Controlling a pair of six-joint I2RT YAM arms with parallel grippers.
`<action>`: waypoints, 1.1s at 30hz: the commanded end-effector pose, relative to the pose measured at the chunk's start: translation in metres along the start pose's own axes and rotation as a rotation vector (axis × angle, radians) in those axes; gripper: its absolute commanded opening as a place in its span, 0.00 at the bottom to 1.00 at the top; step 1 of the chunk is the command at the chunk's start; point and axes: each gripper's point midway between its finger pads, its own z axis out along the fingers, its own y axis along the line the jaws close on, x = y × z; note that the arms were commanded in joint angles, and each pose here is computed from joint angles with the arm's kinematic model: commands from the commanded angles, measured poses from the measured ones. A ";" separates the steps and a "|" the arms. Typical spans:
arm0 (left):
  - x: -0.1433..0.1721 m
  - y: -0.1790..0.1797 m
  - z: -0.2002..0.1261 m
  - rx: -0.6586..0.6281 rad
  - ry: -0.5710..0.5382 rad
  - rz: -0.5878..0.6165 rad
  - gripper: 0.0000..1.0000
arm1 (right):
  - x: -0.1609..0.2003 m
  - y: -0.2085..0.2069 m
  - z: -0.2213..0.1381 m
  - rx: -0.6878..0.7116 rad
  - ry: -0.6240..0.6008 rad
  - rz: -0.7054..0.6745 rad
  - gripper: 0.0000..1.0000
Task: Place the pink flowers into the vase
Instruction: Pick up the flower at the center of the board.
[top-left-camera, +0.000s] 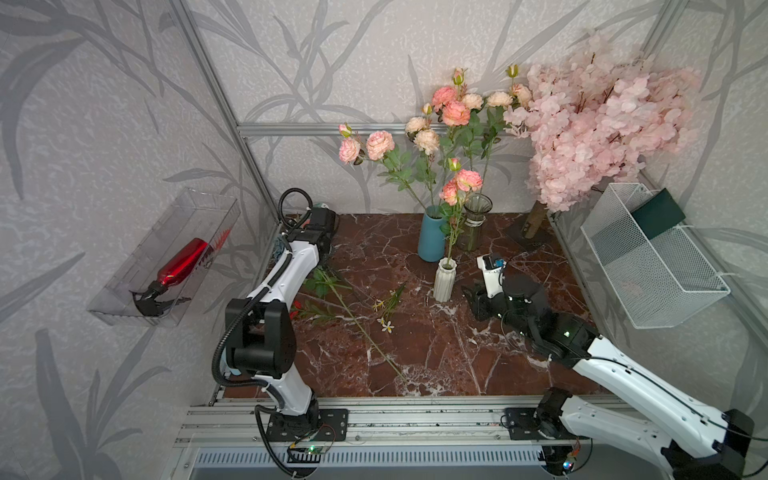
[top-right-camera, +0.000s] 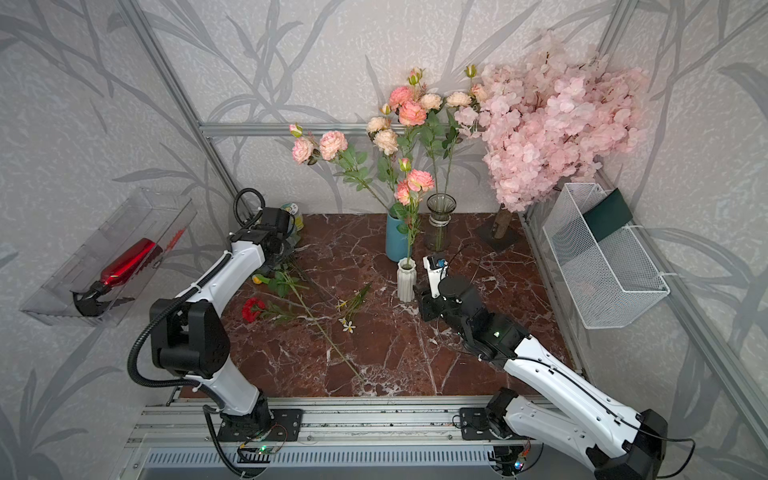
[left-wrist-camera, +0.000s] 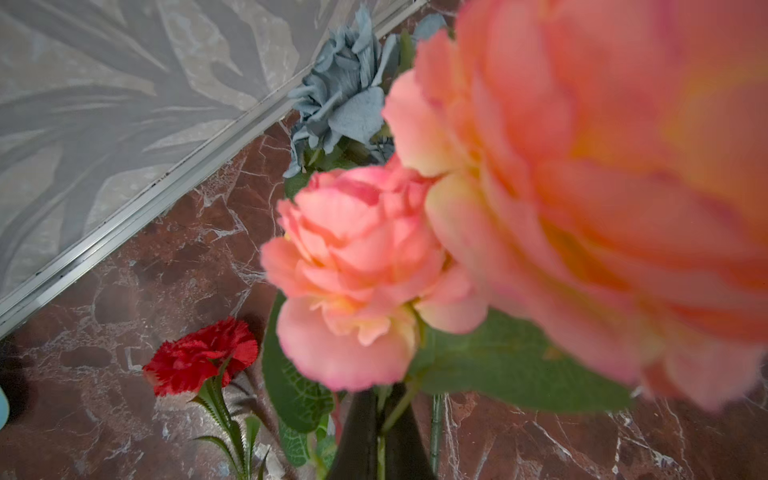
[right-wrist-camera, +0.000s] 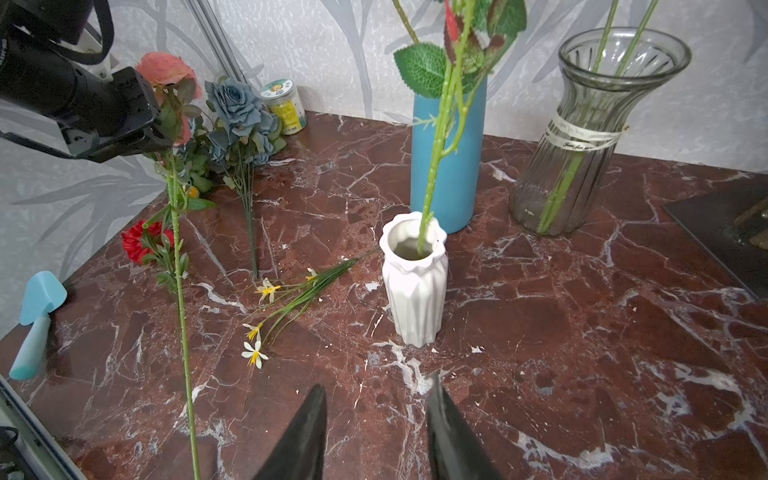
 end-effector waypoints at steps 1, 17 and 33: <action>-0.002 0.001 0.002 0.035 -0.055 -0.022 0.00 | -0.006 0.001 -0.003 -0.012 -0.029 0.016 0.40; -0.035 -0.038 -0.070 0.441 -0.262 -0.100 0.00 | -0.016 0.006 -0.014 -0.043 -0.054 0.014 0.40; -0.070 -0.054 -0.129 0.650 -0.403 -0.143 0.00 | -0.020 0.028 -0.015 -0.102 -0.047 -0.044 0.40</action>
